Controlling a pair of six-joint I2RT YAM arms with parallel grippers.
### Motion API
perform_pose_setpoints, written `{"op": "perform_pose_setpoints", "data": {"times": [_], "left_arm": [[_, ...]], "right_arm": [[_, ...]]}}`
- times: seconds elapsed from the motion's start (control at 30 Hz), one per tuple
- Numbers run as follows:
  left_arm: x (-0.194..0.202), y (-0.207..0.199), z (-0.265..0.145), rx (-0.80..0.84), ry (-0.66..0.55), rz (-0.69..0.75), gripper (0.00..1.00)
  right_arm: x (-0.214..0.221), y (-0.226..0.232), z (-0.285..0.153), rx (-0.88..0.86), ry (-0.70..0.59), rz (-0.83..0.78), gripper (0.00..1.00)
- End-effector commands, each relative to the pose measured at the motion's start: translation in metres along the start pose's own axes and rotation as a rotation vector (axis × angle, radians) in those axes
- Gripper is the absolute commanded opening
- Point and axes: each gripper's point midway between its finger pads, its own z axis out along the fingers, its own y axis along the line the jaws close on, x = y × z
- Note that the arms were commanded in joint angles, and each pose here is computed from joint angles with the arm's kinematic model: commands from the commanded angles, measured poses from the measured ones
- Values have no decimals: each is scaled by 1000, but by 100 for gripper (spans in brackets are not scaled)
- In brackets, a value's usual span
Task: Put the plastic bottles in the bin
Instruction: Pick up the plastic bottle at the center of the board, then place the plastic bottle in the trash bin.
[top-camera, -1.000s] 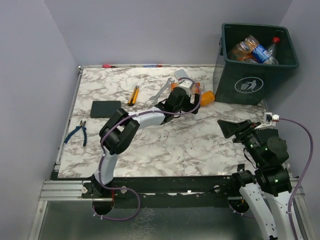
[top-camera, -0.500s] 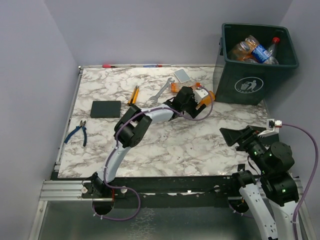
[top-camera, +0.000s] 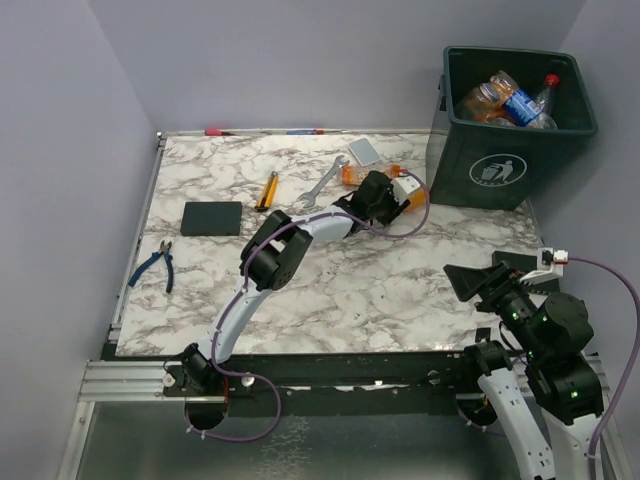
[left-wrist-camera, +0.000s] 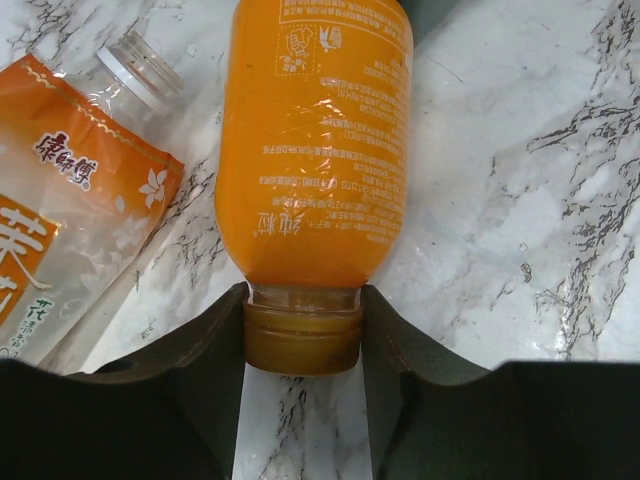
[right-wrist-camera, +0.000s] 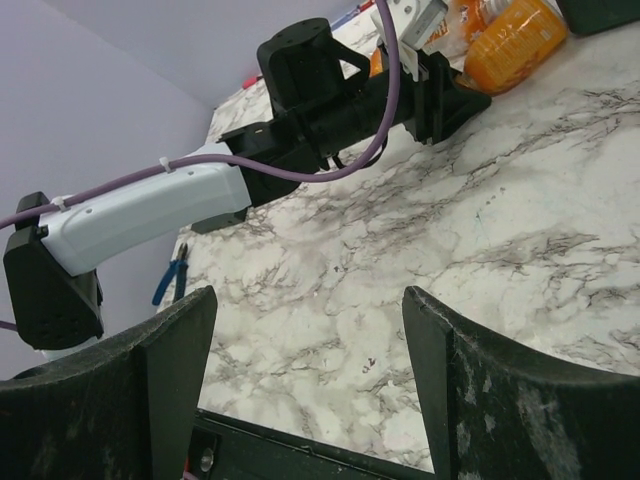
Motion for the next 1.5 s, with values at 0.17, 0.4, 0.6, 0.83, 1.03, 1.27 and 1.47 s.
{"op": "perform_pose_setpoints", "data": {"times": [0.17, 0.4, 0.6, 0.83, 1.03, 1.27, 1.47], "left_arm": [[-4, -15, -10, 61, -53, -40, 20], [-62, -26, -65, 90, -222, -160, 0], [-110, -44, -161, 80, -412, -321, 0], [-109, -79, -281, 126, -634, -599, 0], [-92, -112, -332, 182, -661, -715, 0], [-100, -107, -351, 180, -712, -844, 0], [-114, -103, -354, 184, -737, -897, 0]], "right_arm": [[-11, 1, -5, 15, -35, -30, 78], [-20, -2, 8, 38, -79, 21, 81], [-28, 17, 28, -56, -96, 72, 99], [3, 63, 54, -351, 119, 80, 100], [14, 71, 69, -434, 185, 84, 100], [12, 84, 73, -490, 191, 31, 100], [25, 88, 90, -452, 270, -10, 100]]}}
